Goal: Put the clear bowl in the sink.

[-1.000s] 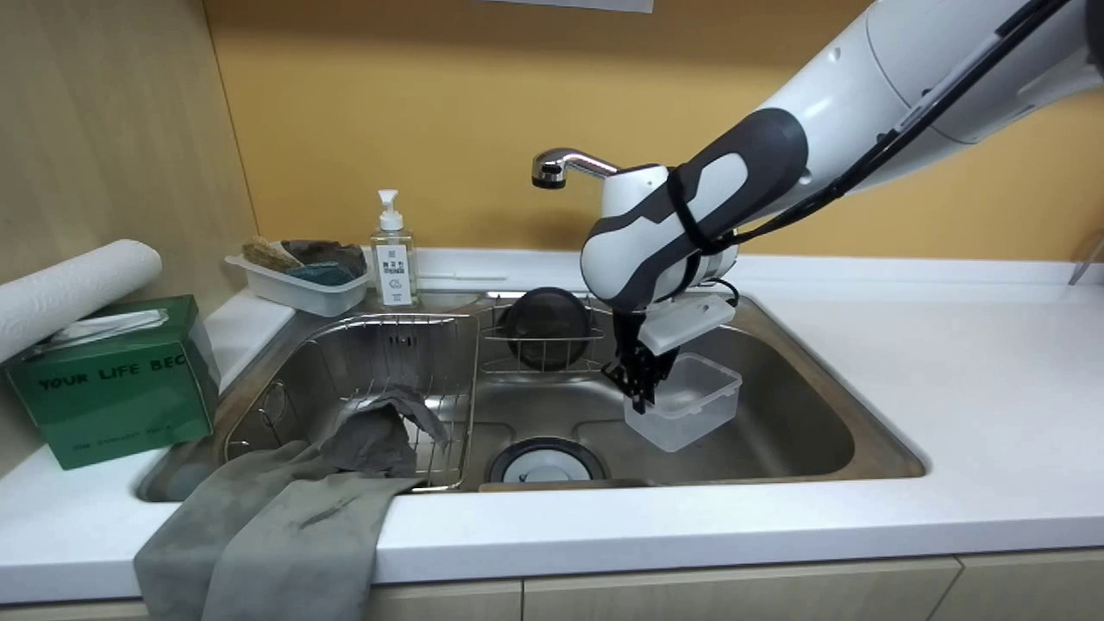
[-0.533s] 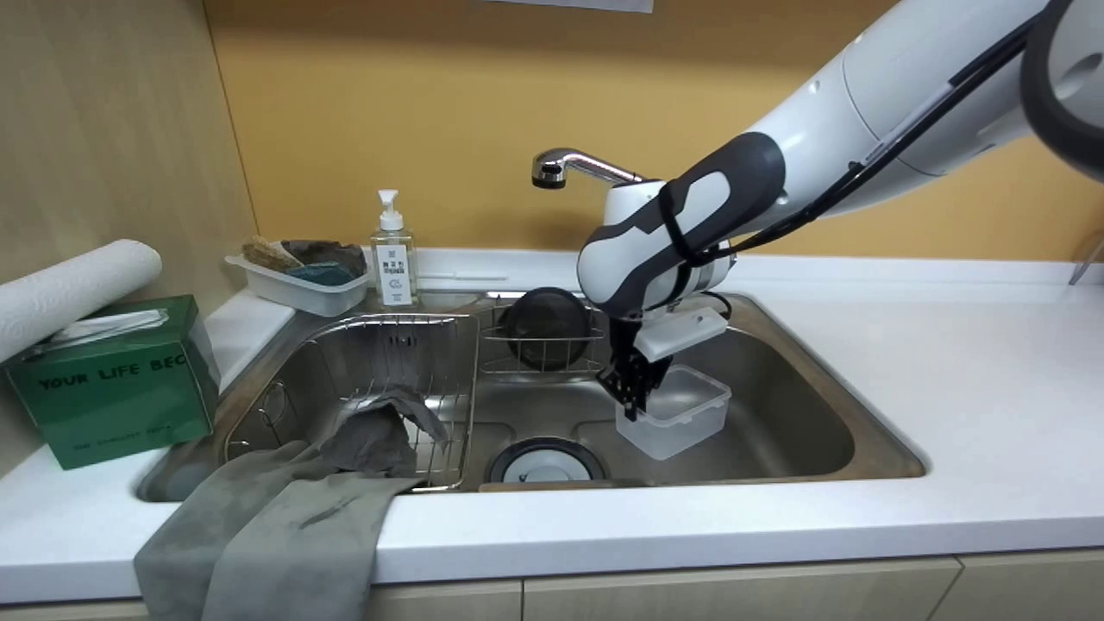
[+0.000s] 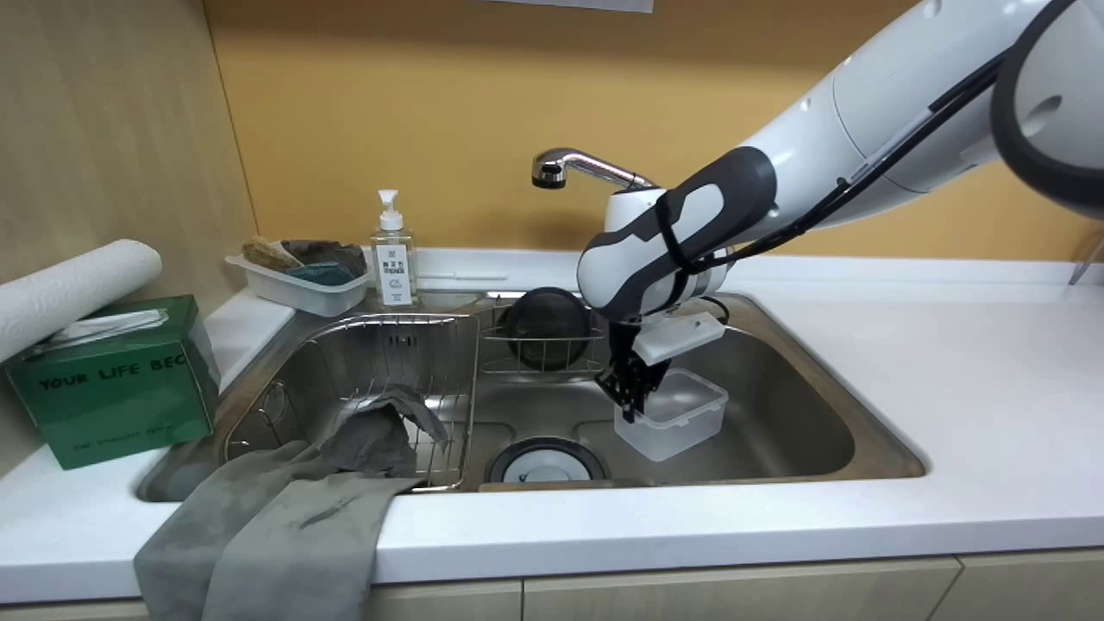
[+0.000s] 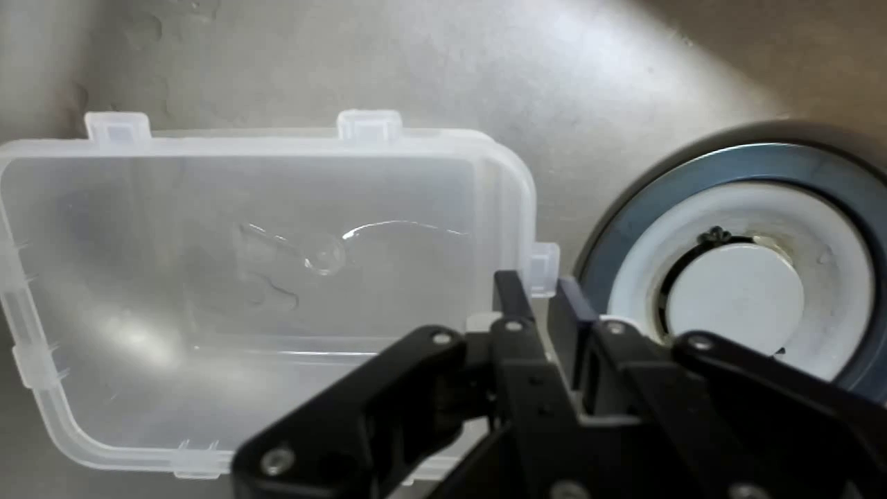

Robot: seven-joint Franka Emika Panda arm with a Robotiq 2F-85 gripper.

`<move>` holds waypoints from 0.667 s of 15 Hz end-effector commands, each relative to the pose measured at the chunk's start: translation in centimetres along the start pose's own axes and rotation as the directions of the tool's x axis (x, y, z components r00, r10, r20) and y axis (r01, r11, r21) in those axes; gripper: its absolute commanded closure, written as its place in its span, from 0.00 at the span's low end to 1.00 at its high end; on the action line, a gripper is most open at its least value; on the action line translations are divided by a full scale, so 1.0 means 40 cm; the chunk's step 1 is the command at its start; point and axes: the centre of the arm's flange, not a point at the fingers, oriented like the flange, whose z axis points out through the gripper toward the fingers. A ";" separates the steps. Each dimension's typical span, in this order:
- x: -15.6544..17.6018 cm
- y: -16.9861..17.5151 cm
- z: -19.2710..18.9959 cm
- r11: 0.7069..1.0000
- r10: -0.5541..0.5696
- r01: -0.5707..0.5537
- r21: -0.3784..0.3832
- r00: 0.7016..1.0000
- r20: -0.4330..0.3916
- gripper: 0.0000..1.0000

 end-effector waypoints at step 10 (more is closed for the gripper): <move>0.027 0.051 0.027 0.999 0.037 -0.037 0.020 0.999 -0.010 0.74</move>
